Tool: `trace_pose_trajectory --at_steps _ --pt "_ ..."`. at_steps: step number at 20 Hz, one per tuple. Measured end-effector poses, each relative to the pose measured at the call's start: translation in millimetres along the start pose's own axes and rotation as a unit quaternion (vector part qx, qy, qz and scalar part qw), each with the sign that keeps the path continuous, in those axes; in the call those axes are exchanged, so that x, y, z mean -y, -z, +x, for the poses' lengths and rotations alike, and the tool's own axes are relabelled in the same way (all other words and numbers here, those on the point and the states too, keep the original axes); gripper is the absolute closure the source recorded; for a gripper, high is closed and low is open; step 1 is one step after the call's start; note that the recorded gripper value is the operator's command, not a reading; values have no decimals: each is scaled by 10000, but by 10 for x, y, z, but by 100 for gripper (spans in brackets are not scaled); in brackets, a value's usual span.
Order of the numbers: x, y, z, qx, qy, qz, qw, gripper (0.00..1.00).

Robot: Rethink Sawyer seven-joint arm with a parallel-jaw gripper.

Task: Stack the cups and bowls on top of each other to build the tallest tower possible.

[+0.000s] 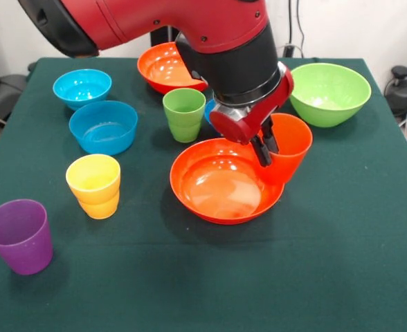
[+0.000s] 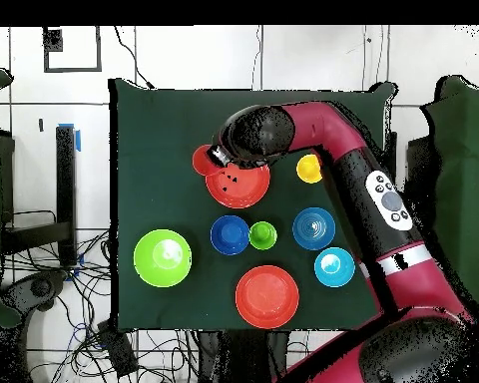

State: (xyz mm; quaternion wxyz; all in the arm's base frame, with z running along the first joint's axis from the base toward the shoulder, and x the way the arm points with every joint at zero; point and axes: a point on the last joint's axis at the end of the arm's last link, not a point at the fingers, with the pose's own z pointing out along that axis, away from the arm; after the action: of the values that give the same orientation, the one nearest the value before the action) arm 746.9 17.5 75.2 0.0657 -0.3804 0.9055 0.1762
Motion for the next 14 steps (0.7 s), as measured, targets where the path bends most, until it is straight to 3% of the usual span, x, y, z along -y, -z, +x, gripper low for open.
trace_pose_trajectory --at_steps 8,9,14 --pt "15 111 76 301 10 48 9995 100" --pt "62 145 122 428 -32 85 9990 100" --pt "170 198 208 644 -131 170 9977 100"
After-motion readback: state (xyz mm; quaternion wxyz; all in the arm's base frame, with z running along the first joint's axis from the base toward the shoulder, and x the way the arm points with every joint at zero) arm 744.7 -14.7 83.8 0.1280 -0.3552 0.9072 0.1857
